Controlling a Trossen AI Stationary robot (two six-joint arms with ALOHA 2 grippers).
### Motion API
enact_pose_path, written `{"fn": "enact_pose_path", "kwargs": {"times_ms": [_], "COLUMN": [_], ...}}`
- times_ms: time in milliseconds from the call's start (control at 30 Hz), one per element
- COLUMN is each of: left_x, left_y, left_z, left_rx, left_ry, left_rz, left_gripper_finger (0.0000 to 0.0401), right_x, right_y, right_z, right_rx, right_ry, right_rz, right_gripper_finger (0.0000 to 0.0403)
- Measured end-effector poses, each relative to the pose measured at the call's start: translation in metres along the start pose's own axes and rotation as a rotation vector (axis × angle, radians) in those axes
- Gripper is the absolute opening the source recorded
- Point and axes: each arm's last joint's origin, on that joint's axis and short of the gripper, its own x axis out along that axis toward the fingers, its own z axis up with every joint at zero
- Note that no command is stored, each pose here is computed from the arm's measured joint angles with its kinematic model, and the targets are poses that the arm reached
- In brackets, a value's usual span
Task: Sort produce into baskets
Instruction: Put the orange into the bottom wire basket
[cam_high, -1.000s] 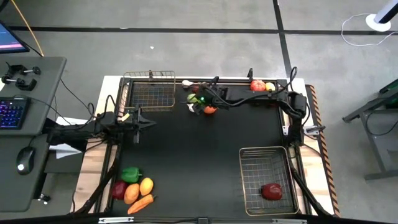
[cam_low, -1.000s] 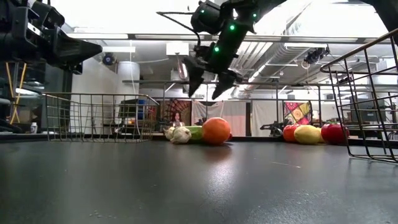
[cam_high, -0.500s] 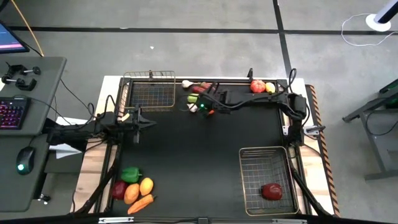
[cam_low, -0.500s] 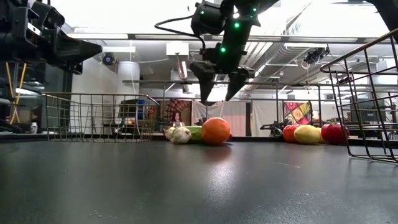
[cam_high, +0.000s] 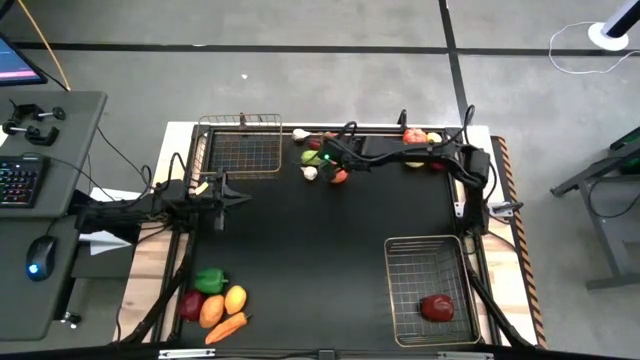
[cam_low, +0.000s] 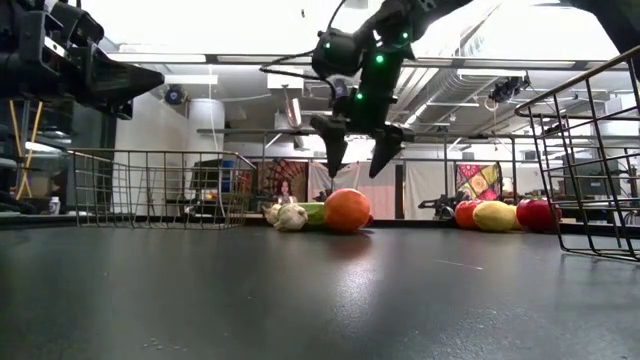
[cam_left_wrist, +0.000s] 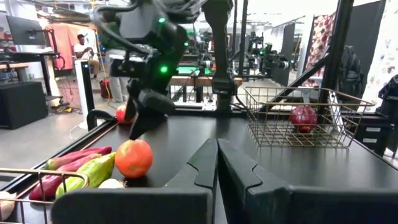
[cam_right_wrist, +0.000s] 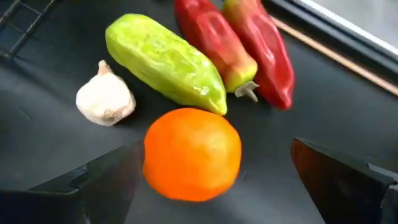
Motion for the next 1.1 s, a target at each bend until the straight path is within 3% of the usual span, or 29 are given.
{"fn": "enact_pose_path", "kwargs": {"times_ms": [233,533,933,1100], "left_x": [0.0,0.0,0.0,0.0], "left_y": [0.0,0.0,0.0,0.0], "left_z": [0.0,0.0,0.0,0.0], "left_rx": [0.0,0.0,0.0,0.0], "left_ry": [0.001,0.001,0.001,0.0], "left_rz": [0.001,0.009,0.011,0.011], "left_gripper_finger": [0.0001,0.0001,0.0001,0.0001], "right_x": [0.026,0.052,0.059,0.06], "right_y": [0.006,0.005,0.007,0.003], "right_z": [-0.004,-0.009,-0.006,-0.007], "right_rx": [0.005,-0.001,0.022,0.037], "right_ry": [0.084,0.126,0.097,0.123], "right_rz": [0.078,0.038,0.056,0.035], "right_gripper_finger": [0.0399,0.0399,0.0398,0.0361]}}
